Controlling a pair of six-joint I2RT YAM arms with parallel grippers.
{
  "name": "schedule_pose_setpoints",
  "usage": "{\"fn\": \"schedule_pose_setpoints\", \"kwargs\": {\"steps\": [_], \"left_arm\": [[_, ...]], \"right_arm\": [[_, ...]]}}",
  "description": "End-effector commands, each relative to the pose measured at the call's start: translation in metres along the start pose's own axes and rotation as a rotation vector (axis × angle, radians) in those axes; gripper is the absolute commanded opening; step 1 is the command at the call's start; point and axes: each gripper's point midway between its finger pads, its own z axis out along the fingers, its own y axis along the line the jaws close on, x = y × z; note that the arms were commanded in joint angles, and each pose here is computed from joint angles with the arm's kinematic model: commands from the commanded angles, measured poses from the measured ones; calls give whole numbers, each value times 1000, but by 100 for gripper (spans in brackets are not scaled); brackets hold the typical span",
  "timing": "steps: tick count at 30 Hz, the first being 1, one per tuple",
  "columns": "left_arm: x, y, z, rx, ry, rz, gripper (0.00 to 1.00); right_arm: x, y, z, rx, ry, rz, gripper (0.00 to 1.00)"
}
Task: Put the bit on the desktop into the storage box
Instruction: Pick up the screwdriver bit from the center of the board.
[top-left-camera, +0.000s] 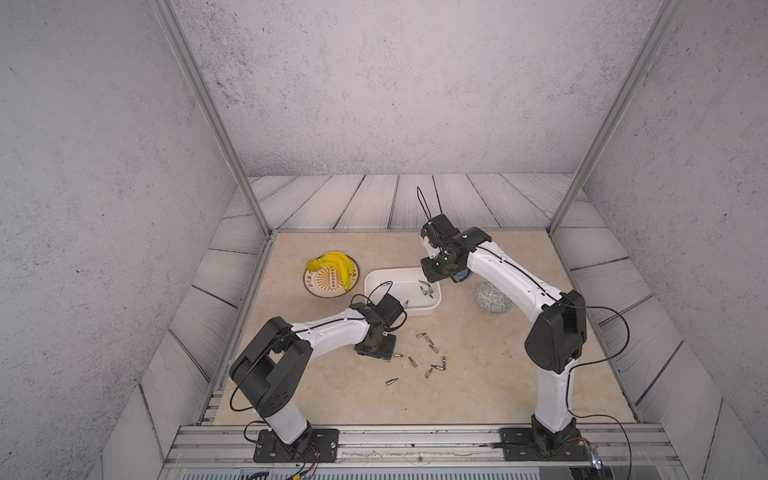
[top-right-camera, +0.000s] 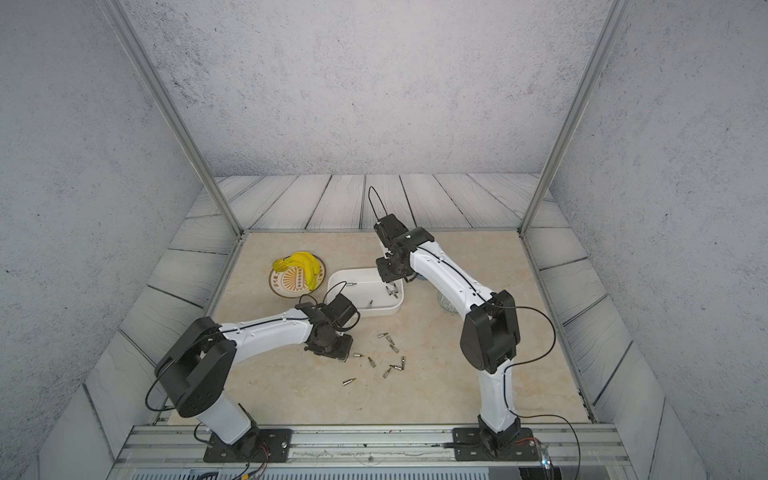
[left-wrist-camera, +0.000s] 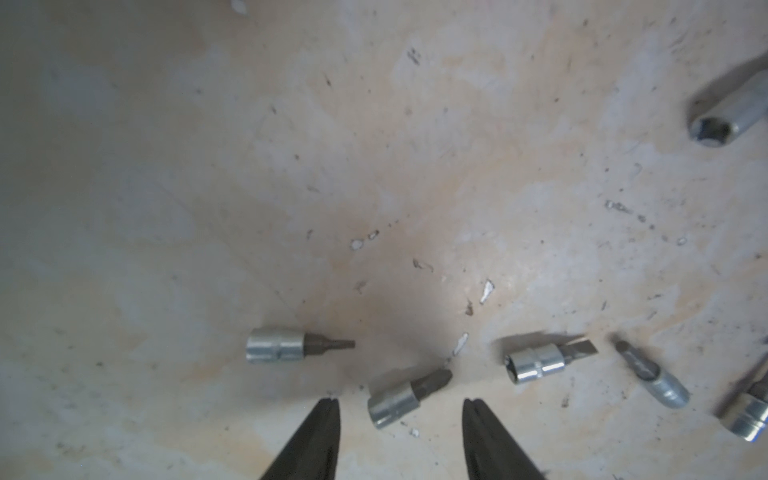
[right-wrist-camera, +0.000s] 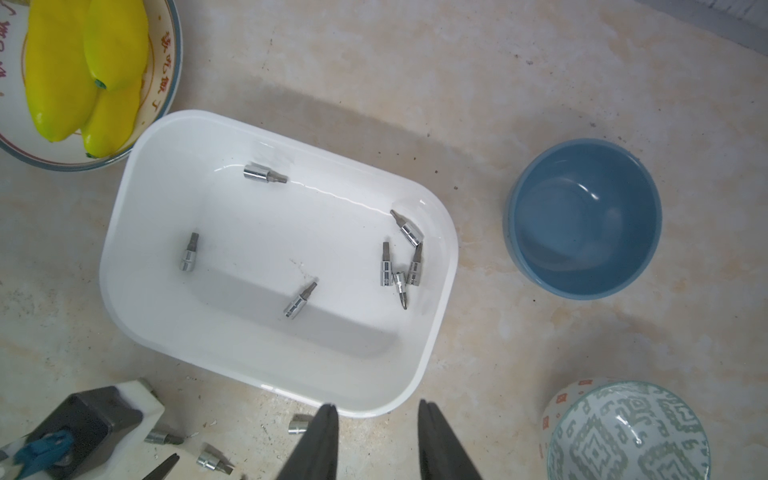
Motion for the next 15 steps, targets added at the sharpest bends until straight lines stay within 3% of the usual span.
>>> {"fn": "schedule_pose_setpoints", "kwargs": {"steps": [1, 15], "left_arm": [[2, 5, 0, -25, -18, 37, 53], [2, 7, -3, -27, -48, 171, 52]], "right_arm": [[-3, -4, -21, 14, -34, 0, 37], [-3, -6, -25, 22, -39, -2, 37]]}}
